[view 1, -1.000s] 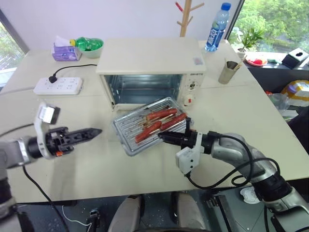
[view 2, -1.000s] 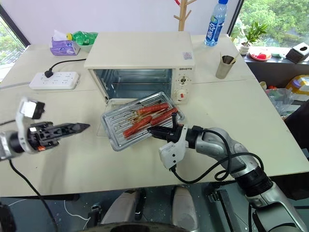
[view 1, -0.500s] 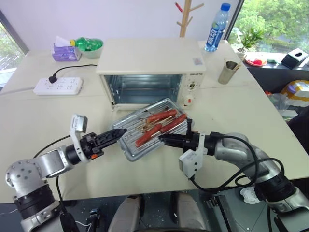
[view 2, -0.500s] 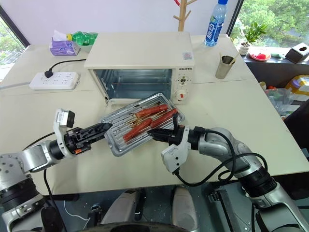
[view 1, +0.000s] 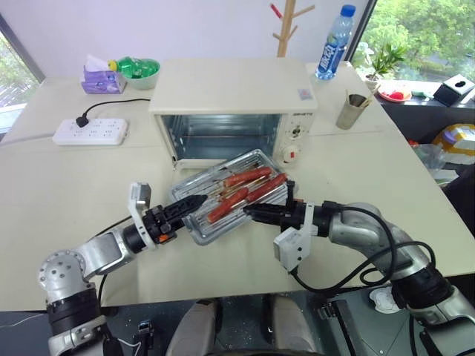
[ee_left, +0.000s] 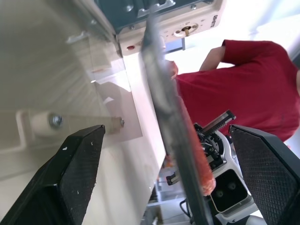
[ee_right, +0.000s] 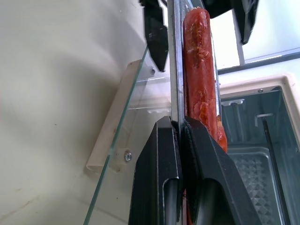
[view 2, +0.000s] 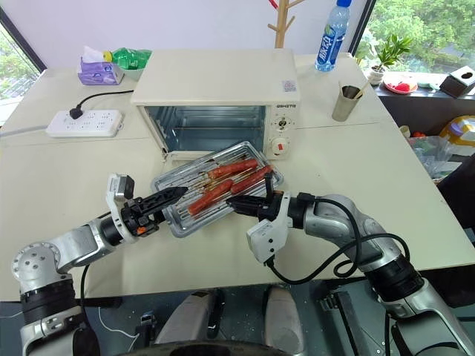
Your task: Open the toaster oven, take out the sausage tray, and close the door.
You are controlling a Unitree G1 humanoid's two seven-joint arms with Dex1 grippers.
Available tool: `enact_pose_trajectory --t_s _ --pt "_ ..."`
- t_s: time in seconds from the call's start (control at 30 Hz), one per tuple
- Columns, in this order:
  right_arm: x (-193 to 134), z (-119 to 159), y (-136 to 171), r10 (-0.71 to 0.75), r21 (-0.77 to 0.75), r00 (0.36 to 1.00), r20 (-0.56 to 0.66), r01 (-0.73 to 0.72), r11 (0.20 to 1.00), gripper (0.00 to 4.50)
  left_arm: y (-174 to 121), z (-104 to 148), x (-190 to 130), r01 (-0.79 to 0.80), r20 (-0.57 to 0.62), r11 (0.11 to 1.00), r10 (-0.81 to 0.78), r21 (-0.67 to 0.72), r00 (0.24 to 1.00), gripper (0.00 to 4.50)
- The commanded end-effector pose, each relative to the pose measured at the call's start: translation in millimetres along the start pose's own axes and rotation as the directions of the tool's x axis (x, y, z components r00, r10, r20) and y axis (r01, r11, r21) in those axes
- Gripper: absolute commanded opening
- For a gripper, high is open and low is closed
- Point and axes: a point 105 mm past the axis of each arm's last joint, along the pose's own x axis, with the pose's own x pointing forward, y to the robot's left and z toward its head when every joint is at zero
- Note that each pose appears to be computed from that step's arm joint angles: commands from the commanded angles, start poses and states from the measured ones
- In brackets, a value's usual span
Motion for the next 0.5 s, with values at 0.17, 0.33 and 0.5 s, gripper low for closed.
enact_pose_trajectory --t_s 0.17,0.33,0.5 --pt "-3.2 6.7 -21.0 -0.066 -0.05 0.998 0.021 0.067 0.996 0.0 -11.1 -1.2 2.2 0.038 0.029 0.999 -0.038 -0.017 0.999 0.83" --pt "-4.2 5.4 -20.3 -0.063 -0.047 0.998 0.012 0.063 0.997 0.0 -13.4 -1.7 1.3 0.031 0.03 0.999 -0.029 -0.04 0.999 0.03" --pt "-6.6 4.6 -19.6 -0.061 -0.04 0.998 0.005 0.061 0.997 0.0 -12.8 0.6 -3.7 0.011 0.05 0.997 -0.007 -0.082 0.999 0.03"
